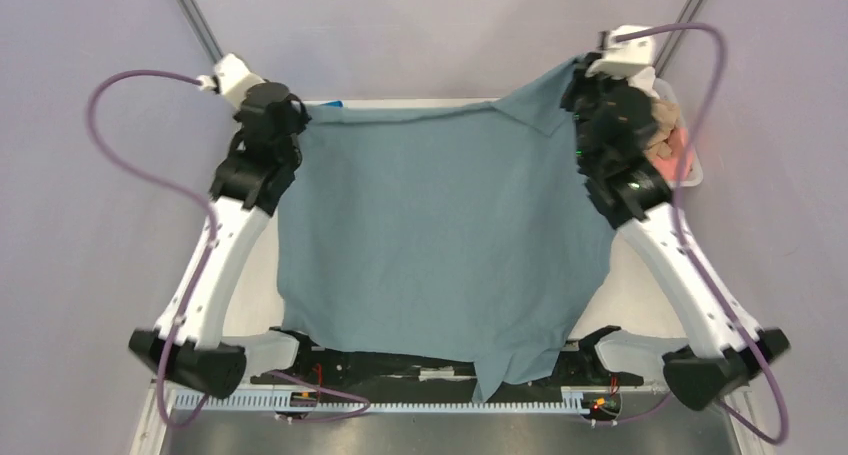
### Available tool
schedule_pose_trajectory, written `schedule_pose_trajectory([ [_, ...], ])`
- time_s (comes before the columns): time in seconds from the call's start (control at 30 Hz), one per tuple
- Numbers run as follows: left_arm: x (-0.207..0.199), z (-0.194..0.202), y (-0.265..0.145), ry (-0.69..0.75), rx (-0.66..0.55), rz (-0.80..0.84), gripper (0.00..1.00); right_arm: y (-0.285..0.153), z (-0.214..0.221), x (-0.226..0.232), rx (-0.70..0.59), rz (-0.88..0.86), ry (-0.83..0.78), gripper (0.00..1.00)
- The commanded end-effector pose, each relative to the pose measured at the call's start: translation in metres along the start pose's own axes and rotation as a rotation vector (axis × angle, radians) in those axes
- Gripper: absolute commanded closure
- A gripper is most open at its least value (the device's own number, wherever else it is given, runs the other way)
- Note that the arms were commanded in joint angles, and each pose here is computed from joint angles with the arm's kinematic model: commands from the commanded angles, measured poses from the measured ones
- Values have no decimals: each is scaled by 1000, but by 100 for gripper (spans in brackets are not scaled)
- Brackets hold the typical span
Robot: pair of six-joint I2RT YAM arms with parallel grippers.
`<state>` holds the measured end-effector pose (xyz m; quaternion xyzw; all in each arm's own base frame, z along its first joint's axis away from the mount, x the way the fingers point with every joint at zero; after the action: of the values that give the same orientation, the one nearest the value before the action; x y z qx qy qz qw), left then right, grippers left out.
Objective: Fold and stack the t-shirts
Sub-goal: Flatten out the tshirt
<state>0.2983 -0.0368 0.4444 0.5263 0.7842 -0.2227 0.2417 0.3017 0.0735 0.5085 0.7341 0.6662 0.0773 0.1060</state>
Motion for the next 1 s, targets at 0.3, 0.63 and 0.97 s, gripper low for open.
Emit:
schedule_pose_trajectory([
  [0.3, 93, 205, 192, 46, 419, -241, 98, 73, 253, 33, 344, 57, -88, 100],
  [0.63, 109, 273, 270, 62, 524, -277, 98, 130, 349, 60, 469, 44, -121, 100],
  [0.97, 73, 293, 346, -37, 463, -166, 50, 234, 398, 53, 348, 125, -32, 86],
])
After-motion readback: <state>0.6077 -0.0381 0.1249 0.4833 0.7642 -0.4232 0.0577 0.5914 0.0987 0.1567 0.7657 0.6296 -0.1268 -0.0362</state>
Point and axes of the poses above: each gripper's point midway between its finger pads, its own y axis out along the fingers, its own x axis along the line the jaws close on, z = x × y, the point moved 5 cm from there along -y, back along the fingers, and after that the axes turned 8 degrees about -y, right-handed, at the moved point
